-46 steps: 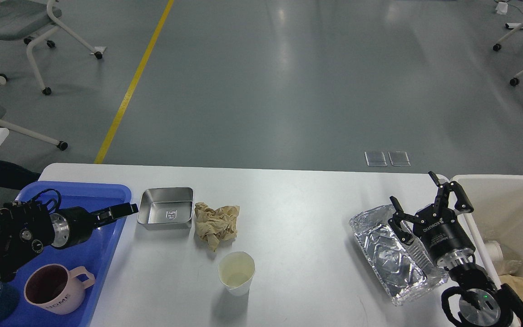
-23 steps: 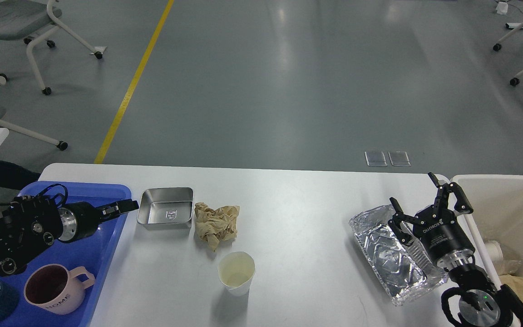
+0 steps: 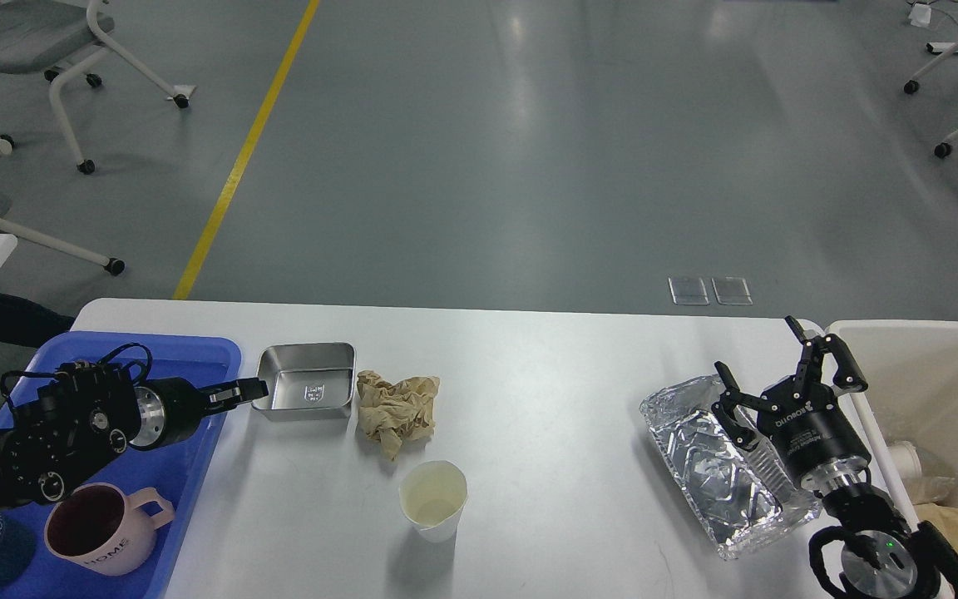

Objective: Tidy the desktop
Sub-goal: 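Grasp the rim of the metal tin box with the left gripper, then lift the metal tin into the blue tray and release it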

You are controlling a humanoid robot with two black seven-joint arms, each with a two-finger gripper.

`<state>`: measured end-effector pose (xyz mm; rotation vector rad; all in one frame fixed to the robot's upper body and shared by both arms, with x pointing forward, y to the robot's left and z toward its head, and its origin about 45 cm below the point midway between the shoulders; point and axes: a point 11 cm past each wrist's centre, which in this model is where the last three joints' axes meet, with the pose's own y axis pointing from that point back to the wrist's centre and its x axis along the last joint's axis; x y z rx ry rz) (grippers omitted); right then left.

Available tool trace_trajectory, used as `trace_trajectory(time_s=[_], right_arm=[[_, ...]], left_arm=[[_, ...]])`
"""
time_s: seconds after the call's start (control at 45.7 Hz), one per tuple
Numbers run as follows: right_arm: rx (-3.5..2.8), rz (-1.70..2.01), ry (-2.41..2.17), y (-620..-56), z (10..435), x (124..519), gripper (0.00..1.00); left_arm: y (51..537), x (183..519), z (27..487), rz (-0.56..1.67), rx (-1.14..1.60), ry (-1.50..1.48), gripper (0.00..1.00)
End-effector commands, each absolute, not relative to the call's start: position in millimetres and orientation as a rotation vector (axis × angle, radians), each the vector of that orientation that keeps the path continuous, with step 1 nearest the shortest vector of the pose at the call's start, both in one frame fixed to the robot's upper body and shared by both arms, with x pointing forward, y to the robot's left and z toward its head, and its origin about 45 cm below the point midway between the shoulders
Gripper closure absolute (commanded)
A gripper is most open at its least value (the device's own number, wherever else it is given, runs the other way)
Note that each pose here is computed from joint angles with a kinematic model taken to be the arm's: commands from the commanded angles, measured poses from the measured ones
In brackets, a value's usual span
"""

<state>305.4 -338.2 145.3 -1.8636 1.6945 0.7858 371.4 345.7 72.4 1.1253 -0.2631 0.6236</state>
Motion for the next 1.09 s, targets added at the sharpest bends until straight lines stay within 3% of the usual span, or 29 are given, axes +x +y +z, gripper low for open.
trace_trajectory(time_s=[0.0, 0.109, 0.328, 0.569, 0.964, 1.073], right_arm=[[-1.862, 0.786, 1.694, -338.5, 145.4, 305.4, 0.0], [-1.863, 0.785, 1.695, -338.5, 145.4, 305.4, 0.0], [-1.863, 0.785, 1.695, -339.0, 145.5, 305.4, 0.0], [-1.862, 0.783, 1.694, -338.8, 146.1, 305.9, 0.0], [-1.862, 0.78, 1.691, -338.1, 147.2, 307.4, 0.0], [-1.863, 0.776, 1.688, -337.7, 148.7, 308.9, 0.0]], left_arm=[[344.4, 371.7, 70.3, 0.622, 1.123, -0.259, 0.65], [341.9, 371.6, 66.6, 0.621, 1.124, -0.253, 0.74], [337.5, 368.7, 55.6, 0.593, 1.152, -0.243, 0.77], [335.0, 373.9, 59.7, 0.606, 1.118, -0.252, 0.98], [326.5, 392.3, 81.2, 0.632, 1.036, -0.272, 1.0], [346.8, 400.4, 100.2, 0.641, 1.051, -0.279, 1.0]])
